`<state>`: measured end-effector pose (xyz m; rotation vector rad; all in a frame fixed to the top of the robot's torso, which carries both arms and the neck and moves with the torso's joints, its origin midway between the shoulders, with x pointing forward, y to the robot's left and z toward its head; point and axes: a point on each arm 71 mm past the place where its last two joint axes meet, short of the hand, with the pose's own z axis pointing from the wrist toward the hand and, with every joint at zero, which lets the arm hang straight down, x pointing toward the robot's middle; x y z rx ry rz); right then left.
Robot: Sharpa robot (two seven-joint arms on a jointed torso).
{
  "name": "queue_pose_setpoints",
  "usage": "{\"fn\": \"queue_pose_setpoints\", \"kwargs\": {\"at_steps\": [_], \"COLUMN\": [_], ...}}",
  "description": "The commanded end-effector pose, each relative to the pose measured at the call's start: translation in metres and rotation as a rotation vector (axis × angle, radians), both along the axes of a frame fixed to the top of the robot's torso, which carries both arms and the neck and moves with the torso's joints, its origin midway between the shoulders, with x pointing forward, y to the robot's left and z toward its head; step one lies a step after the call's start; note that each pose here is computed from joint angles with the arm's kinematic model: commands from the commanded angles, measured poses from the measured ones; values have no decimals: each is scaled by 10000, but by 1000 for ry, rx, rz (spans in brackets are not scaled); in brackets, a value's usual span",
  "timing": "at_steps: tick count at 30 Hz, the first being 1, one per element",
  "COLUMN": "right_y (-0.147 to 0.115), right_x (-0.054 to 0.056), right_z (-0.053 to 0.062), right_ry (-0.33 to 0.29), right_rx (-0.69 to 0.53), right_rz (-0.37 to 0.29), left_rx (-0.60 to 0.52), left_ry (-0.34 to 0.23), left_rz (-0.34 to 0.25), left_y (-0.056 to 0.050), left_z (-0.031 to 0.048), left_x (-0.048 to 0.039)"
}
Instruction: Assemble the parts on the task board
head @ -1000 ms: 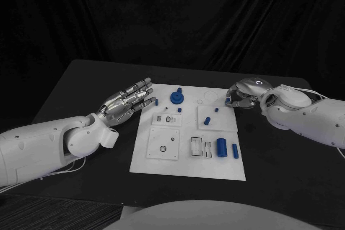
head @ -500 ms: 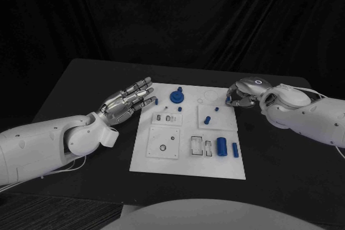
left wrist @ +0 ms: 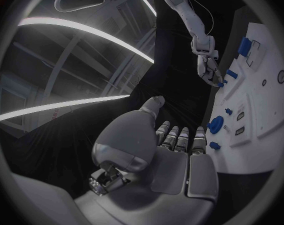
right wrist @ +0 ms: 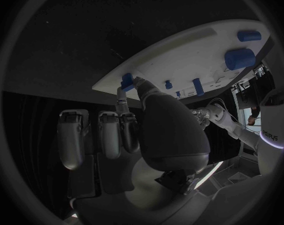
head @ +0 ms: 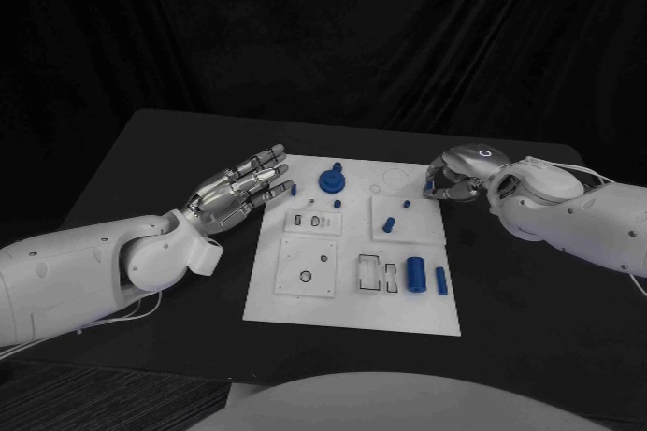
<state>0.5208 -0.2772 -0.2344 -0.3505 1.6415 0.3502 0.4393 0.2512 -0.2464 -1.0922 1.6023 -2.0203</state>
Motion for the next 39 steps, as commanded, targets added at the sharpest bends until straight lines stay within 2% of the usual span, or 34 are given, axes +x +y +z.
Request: {"fn": "queue_pose_setpoints", "kwargs": {"at_steps": [1,4,10,13,15,18,22,26,30,34,39], "right_y": [19,54,231,388,507,666,900,1121,1271,1390,1480], "right_x": [-44,-70,-136,-213,-272,-334,-401,-467,-515,-546,-549], "right_z": [39,127,462,613,673,705,668,512,374,277,215], "right_ry": [-47,-78,-135,-149,-151,-135,-79,2,54,83,102], "right_rx": [26,48,96,123,140,148,138,116,105,102,95], "right_rz": [14,23,66,109,142,185,241,286,308,322,329], "left_rx": [-16,-15,-12,-10,-10,-10,-11,-10,-9,-9,-9], "left_ry": [-4,-3,-2,-2,-2,-1,-1,0,0,0,0], "left_rz": [-10,-8,-6,-5,-6,-6,-8,-7,-6,-7,-9], "left_y": [-10,-4,1,-2,-5,-10,-15,-13,-12,-16,-24], "left_z": [9,9,7,6,6,5,5,6,7,7,5], "left_x": [-12,-12,-12,-12,-11,-11,-12,-15,-17,-18,-14]}}
